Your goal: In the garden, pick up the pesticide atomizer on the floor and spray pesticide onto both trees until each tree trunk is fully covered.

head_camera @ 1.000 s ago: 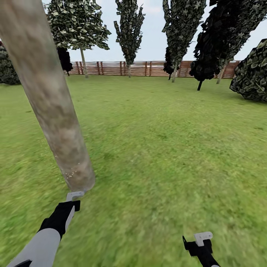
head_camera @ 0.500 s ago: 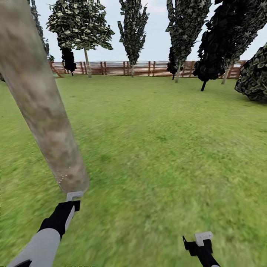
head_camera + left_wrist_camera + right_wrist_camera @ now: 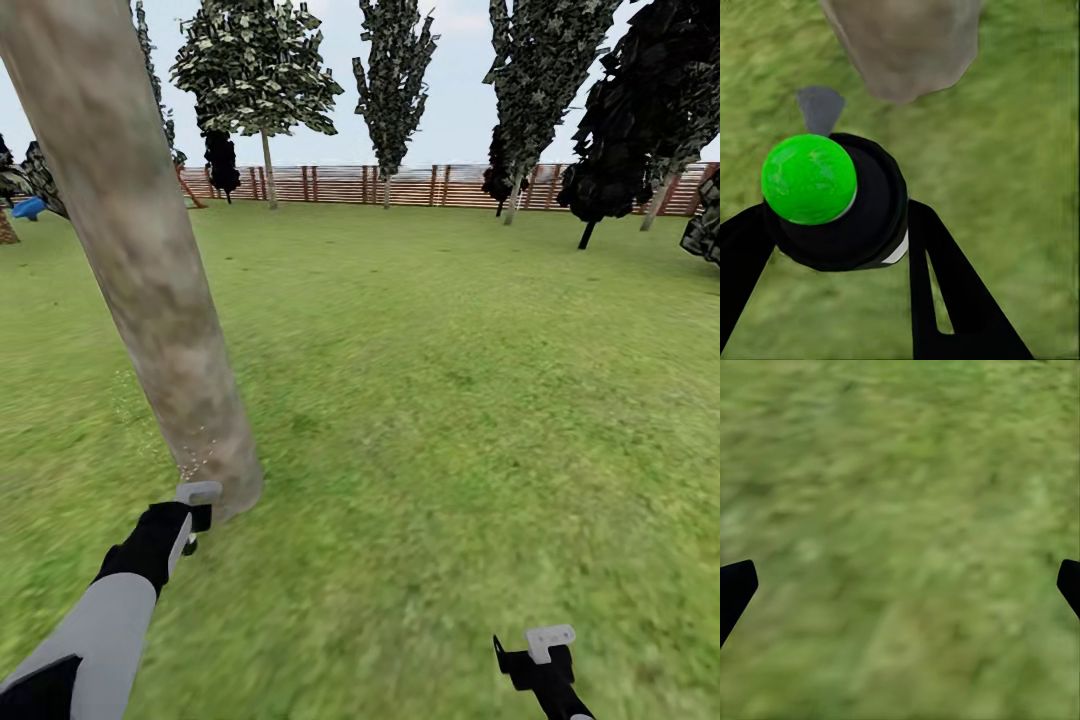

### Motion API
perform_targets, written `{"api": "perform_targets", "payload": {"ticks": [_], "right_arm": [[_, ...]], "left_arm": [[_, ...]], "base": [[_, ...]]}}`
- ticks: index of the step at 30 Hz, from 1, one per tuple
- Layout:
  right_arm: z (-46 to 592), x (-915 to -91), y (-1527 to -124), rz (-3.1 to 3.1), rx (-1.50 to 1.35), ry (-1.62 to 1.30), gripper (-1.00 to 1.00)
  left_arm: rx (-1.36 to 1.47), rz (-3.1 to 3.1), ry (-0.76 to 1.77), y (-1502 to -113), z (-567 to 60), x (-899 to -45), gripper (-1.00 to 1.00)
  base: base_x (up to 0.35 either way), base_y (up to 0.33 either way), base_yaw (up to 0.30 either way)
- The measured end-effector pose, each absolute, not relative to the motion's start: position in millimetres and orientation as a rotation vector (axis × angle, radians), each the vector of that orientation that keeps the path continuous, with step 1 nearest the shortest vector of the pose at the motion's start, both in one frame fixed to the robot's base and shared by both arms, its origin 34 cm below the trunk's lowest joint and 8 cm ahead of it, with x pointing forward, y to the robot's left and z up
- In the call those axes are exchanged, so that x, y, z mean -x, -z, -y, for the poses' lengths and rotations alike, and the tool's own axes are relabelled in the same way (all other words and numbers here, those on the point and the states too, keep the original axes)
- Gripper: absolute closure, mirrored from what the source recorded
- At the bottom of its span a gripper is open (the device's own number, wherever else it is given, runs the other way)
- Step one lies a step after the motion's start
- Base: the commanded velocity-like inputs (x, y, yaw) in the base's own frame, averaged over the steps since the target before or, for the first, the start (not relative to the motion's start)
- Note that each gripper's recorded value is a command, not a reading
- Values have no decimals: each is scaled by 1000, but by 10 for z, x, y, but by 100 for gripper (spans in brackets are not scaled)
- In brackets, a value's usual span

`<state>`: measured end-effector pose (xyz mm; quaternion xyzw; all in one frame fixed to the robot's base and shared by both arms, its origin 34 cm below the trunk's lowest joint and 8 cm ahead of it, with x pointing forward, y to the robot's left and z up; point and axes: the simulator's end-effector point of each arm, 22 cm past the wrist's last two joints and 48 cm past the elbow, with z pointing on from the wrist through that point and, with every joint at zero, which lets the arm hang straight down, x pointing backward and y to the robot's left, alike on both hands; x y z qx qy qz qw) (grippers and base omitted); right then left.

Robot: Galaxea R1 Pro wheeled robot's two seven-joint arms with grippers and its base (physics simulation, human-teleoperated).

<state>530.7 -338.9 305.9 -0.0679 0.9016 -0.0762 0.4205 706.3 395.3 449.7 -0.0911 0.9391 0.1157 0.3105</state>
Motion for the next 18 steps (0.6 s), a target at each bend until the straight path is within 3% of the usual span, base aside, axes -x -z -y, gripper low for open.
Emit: {"api": "perform_targets", "payload": {"ticks": [4, 10, 16, 18], "right_arm": [[3404, -5306, -3061, -2259, 170, 194, -100], [3404, -5306, -3061, -2259, 170, 193, -100], [3386, -5302, -3056, -2260, 170, 190, -100], [3375, -5303, -3055, -2260, 168, 188, -100]], "left_arm": [[253, -2469, -352, -4641, -4519, -7025, 100], [181, -2454, -346, -4781, -4337, -7224, 100], [182, -2470, -424, -4946, -4698, -7213, 100], [45, -2463, -304, -5025, -3740, -7556, 100]], "base": [[0, 0, 0], [0, 0, 0], [0, 0, 0], [0, 0, 0]]}}
